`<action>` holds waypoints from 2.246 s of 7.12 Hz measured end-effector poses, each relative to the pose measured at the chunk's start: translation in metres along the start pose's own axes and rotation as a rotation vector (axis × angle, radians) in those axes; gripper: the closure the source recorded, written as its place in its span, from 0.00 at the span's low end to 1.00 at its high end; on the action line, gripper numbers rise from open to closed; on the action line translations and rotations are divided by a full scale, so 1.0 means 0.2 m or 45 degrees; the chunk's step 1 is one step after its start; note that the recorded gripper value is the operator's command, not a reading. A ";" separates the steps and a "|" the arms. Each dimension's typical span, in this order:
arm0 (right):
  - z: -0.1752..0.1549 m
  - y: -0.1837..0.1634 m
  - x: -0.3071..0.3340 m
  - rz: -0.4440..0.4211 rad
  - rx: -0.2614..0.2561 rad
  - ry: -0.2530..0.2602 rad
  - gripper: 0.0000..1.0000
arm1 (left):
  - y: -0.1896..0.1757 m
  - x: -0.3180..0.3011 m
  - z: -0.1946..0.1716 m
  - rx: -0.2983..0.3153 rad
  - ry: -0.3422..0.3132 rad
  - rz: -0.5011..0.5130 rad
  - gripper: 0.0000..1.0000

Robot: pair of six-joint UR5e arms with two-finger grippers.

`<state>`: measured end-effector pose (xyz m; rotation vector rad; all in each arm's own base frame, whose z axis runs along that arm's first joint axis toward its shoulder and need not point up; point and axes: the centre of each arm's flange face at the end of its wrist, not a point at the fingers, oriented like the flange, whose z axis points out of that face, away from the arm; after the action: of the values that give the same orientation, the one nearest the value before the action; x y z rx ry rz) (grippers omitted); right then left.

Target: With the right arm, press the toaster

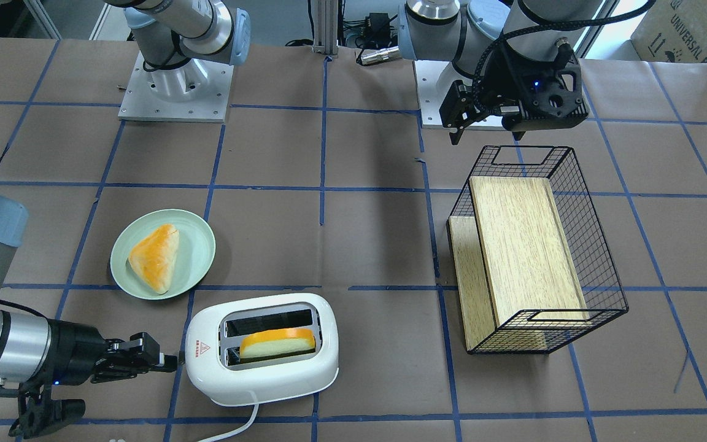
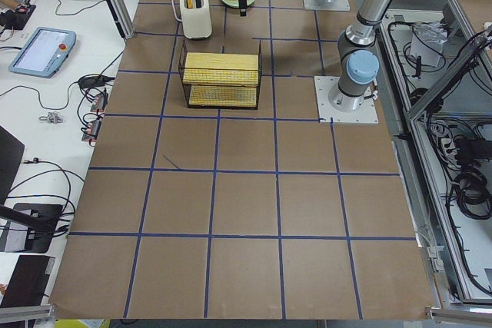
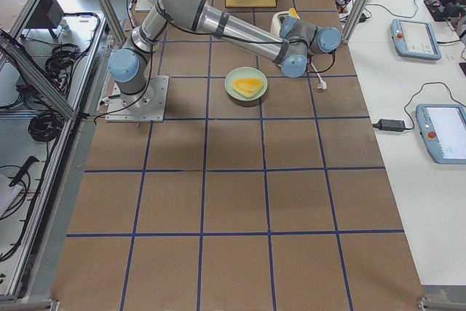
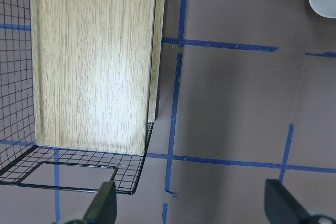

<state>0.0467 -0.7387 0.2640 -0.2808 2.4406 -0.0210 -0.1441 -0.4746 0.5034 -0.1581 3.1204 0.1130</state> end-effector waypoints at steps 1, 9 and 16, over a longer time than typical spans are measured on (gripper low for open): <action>0.02 0.00 0.02 0.002 -0.004 -0.002 0.98 | 0.00 0.00 0.00 0.000 0.000 0.000 0.00; 0.12 -0.02 0.12 -0.003 -0.010 -0.006 0.98 | 0.00 0.00 0.00 -0.001 0.000 0.000 0.00; -0.37 -0.03 -0.49 -0.146 -0.043 0.663 0.00 | 0.00 0.00 0.00 -0.001 0.000 0.000 0.00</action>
<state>0.0744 -0.7289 0.3829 -0.4792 2.9385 -0.1159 -0.1441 -0.4744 0.5037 -0.1581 3.1204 0.1138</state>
